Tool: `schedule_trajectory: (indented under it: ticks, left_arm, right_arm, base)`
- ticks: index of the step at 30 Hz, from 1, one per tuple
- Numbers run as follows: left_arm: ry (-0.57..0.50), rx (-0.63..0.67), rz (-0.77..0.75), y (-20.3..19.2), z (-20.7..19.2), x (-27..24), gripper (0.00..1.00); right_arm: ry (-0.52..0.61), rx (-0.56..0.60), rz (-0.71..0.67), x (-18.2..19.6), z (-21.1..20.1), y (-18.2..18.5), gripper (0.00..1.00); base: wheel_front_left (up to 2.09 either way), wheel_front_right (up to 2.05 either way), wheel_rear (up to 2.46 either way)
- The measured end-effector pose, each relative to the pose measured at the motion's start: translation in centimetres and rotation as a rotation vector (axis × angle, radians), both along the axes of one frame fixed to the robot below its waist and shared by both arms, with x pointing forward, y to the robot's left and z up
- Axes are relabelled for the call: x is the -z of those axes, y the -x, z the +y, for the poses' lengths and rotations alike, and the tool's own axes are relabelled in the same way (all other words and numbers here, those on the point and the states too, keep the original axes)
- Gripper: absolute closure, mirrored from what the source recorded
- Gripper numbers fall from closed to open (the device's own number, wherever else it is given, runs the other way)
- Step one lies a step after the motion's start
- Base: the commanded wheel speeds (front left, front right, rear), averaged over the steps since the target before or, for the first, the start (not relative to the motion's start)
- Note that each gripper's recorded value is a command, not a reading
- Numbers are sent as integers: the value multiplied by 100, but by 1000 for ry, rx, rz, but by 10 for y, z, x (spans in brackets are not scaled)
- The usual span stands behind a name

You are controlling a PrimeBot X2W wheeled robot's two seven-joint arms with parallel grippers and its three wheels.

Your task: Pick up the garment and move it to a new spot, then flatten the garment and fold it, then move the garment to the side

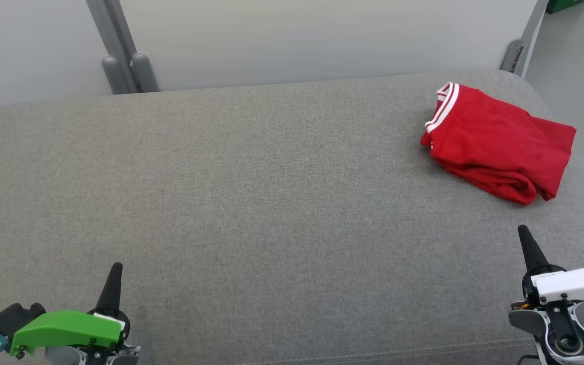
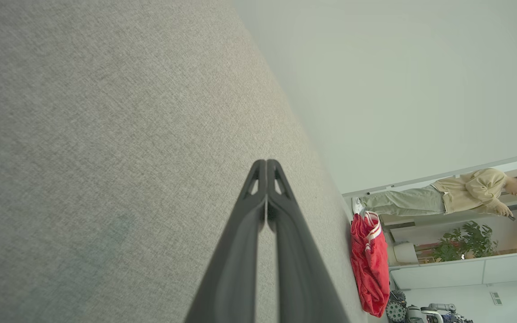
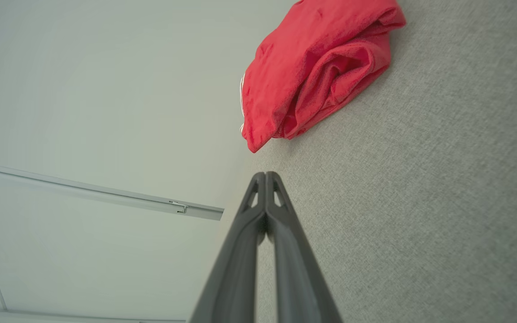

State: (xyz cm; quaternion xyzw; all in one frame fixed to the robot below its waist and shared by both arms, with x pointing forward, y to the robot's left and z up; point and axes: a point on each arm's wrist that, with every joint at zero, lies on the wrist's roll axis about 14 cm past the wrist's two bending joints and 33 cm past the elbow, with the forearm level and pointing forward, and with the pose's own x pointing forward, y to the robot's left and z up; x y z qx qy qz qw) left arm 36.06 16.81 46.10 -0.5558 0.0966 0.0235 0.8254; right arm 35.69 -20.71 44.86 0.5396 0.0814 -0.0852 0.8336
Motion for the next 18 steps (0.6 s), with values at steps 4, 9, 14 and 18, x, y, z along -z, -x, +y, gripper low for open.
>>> schedule_trajectory:
  ticks: [4, 9, 14, 18]
  left_arm:
    - [57, -8, -2, -1, 1, -1, 100]
    - [122, -28, -6, -3, 5, -2, 100]
    - [183, -45, -21, -6, 9, -6, 100]
    - [224, -57, -27, -7, 11, -7, 100]
  right_arm:
    - [-56, 4, -19, -5, 1, -4, 100]
    - [-127, 14, -41, -8, 1, -5, 100]
    - [-196, 21, -61, -12, 1, -8, 100]
    - [-250, 26, -82, -16, 0, -11, 100]
  base:
    - [0, 0, 0]
    - [0, 0, 0]
    - [0, 0, 0]
    - [0, 0, 0]
